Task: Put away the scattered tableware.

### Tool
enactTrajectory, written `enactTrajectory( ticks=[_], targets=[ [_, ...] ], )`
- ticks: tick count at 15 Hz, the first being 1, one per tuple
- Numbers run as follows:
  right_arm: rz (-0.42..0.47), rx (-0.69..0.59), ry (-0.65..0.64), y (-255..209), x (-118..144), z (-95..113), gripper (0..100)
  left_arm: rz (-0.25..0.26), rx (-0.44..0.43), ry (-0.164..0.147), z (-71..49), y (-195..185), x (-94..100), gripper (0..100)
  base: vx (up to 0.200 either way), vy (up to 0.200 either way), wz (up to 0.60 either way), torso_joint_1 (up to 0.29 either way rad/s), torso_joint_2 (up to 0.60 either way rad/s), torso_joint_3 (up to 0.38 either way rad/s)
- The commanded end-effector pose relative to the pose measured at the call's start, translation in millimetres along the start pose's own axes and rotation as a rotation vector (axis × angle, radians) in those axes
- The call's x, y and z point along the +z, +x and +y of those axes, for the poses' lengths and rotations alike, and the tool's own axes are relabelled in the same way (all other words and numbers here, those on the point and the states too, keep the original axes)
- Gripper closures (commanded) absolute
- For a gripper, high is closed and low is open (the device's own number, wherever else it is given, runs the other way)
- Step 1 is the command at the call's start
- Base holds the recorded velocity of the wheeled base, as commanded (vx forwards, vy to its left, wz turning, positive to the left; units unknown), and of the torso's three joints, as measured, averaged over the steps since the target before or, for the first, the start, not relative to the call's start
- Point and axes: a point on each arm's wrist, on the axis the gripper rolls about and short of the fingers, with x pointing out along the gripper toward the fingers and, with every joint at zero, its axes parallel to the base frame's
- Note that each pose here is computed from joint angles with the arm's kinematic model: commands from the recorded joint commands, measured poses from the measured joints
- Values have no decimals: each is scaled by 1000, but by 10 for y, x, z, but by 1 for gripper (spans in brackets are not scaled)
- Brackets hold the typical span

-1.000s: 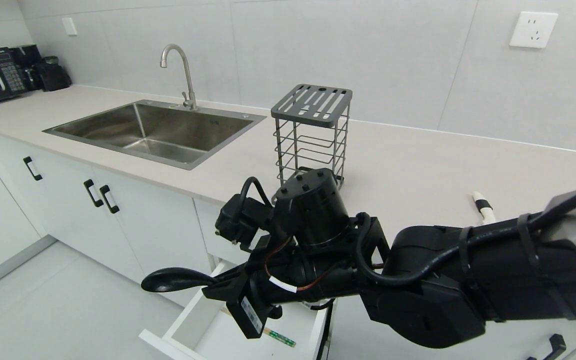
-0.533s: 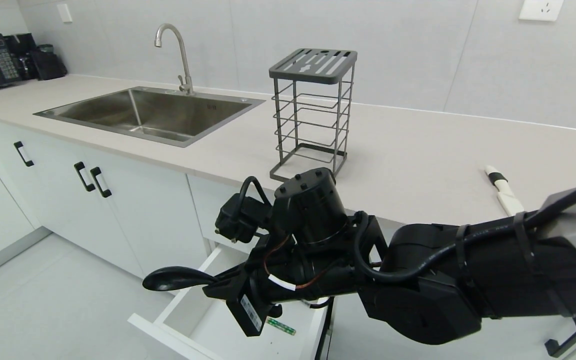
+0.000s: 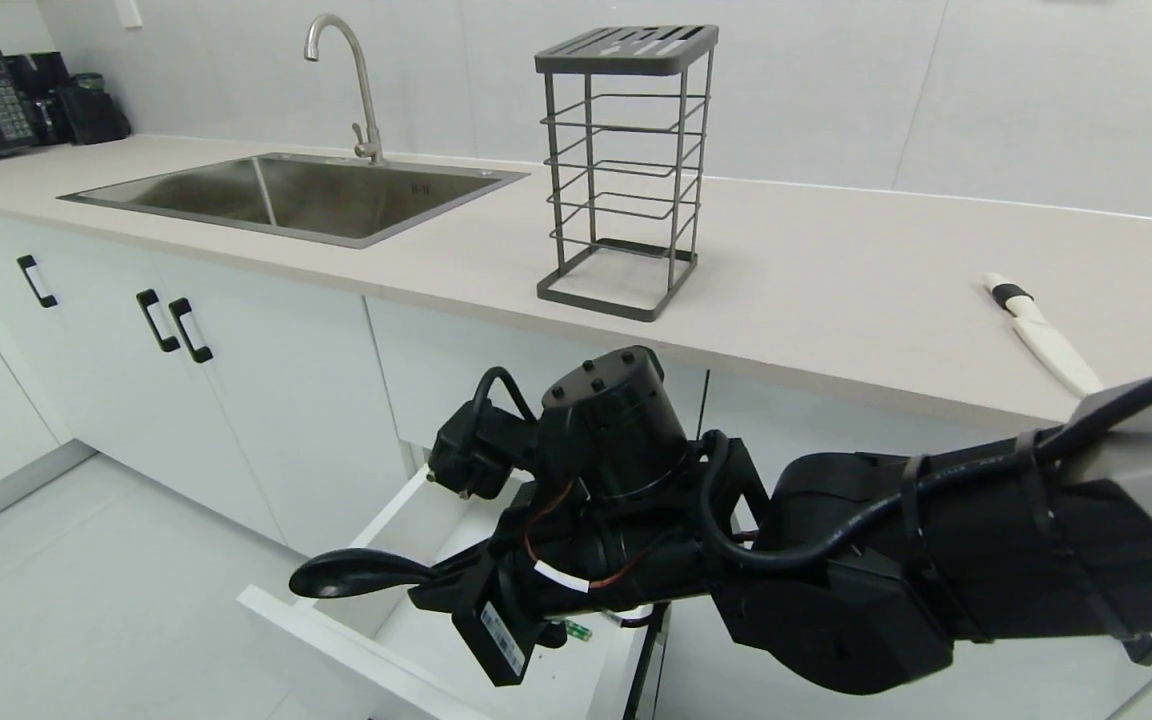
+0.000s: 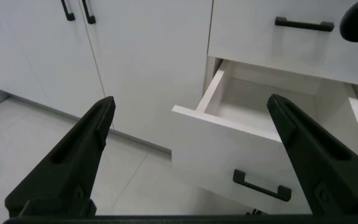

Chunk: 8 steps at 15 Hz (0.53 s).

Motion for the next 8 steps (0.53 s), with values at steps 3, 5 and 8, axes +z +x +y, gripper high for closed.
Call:
enactTrajectory(
  ticks=[3, 5, 8],
  targets=[
    [19, -30, 8, 19, -24, -6, 100, 1, 0, 0, 0, 1, 0, 0, 0, 0, 0, -155, 282, 123],
    [17, -53, 10, 45, -13, -28, 100, 1, 1, 0, 0, 1, 0, 0, 0, 0, 0, -34, 256, 44],
    [7, -54, 7, 134, 16, -72, 100, 1, 0, 0, 0, 1, 0, 0, 0, 0, 0, -2, 75, 26]
  ],
)
